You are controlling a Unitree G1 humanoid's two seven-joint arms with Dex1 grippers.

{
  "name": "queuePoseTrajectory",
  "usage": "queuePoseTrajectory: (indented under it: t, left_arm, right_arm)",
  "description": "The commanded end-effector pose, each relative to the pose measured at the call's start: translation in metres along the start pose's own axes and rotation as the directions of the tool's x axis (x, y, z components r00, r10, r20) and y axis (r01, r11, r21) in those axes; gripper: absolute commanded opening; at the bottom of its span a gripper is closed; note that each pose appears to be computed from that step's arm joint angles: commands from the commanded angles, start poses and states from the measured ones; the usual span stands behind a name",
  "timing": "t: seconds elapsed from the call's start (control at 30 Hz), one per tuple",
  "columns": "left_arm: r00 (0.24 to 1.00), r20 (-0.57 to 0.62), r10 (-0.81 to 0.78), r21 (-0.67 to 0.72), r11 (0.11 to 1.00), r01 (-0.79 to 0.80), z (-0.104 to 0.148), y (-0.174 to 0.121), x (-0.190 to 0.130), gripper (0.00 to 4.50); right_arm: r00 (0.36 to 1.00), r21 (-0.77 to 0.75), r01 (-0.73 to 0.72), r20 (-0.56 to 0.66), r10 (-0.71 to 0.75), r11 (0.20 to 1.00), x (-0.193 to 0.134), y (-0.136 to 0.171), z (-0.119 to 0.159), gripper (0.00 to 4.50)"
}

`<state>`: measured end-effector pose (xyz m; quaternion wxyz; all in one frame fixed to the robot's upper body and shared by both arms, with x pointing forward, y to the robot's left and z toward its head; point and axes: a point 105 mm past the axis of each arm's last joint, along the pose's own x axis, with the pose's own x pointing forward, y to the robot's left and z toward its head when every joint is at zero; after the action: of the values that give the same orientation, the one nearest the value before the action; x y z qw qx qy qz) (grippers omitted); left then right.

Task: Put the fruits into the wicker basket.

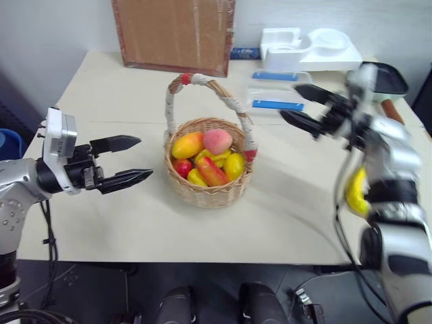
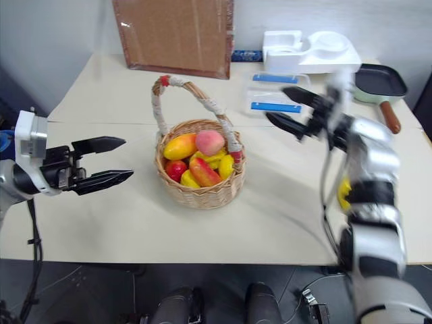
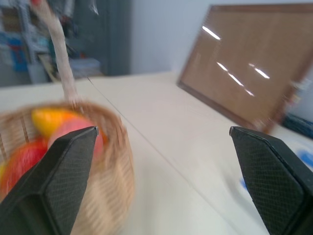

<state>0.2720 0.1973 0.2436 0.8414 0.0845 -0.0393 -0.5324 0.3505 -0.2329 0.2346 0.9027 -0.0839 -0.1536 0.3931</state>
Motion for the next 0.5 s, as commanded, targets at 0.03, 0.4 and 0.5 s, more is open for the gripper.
queuePoseTrajectory:
  t: [0.03,0.4,0.5]
  left_arm:
    - [0.999,0.027,-0.036,0.034,0.999,0.035,0.003,-0.001,0.005,4.5]
    - [0.978,-0.009,-0.207,0.016,0.978,0.207,-0.009,-0.01,0.028,4.5]
    - [0.977,0.006,-0.214,0.037,0.976,0.214,-0.006,-0.011,0.031,4.5]
  right_arm:
    - [0.991,-0.189,0.137,0.01,-0.137,0.973,-0.049,0.017,0.026,4.48]
    - [0.736,-0.229,0.592,-0.236,-0.634,0.773,-0.201,0.064,-0.038,4.48]
    - [0.742,-0.19,0.598,-0.237,-0.627,0.779,-0.196,0.066,-0.036,4.48]
